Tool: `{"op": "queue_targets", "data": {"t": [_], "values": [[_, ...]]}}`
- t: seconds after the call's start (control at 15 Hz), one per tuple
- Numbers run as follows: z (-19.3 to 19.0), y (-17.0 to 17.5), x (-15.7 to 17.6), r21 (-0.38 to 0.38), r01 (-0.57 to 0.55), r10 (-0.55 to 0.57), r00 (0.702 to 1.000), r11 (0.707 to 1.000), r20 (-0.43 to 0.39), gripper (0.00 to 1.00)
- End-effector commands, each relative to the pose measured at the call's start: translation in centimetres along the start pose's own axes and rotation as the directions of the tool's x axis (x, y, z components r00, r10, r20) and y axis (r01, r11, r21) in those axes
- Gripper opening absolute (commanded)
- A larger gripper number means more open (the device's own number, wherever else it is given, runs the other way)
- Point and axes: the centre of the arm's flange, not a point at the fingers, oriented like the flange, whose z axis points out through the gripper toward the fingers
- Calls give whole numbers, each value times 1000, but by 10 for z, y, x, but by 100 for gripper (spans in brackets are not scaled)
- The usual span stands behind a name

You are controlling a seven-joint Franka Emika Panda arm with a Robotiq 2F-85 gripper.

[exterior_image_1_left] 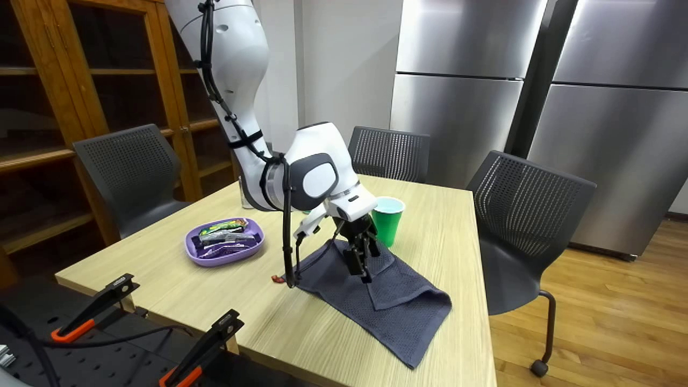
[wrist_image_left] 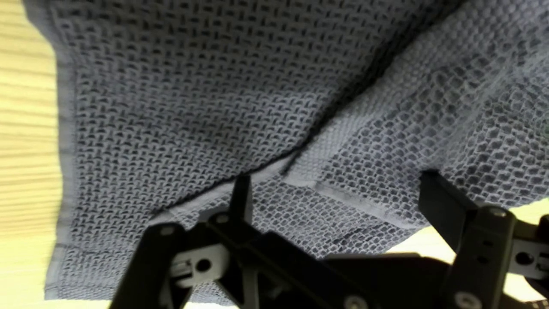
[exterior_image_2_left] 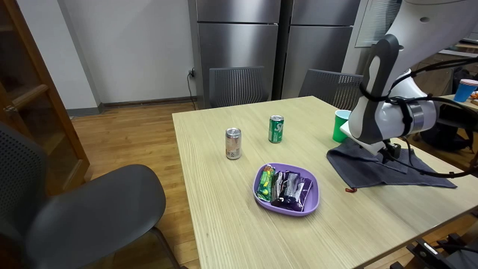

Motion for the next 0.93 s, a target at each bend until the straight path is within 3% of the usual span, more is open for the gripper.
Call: {"op": "queue_targets", "data": {"t": [0.0,0.07,0.13,0.27,0.87], "values": [[-1,-7,-2,-12,-13,13,1000,1000,9,100],[-1,-7,-2,-13,-13,13,1000,1000,8,95],[-1,-7,-2,-13,-13,13,1000,1000,8,74],[-1,-7,-2,-14,-13,13,1000,1000,8,68],[-2,-9,-2,-15,-5,5,1000,1000,1,1]]}}
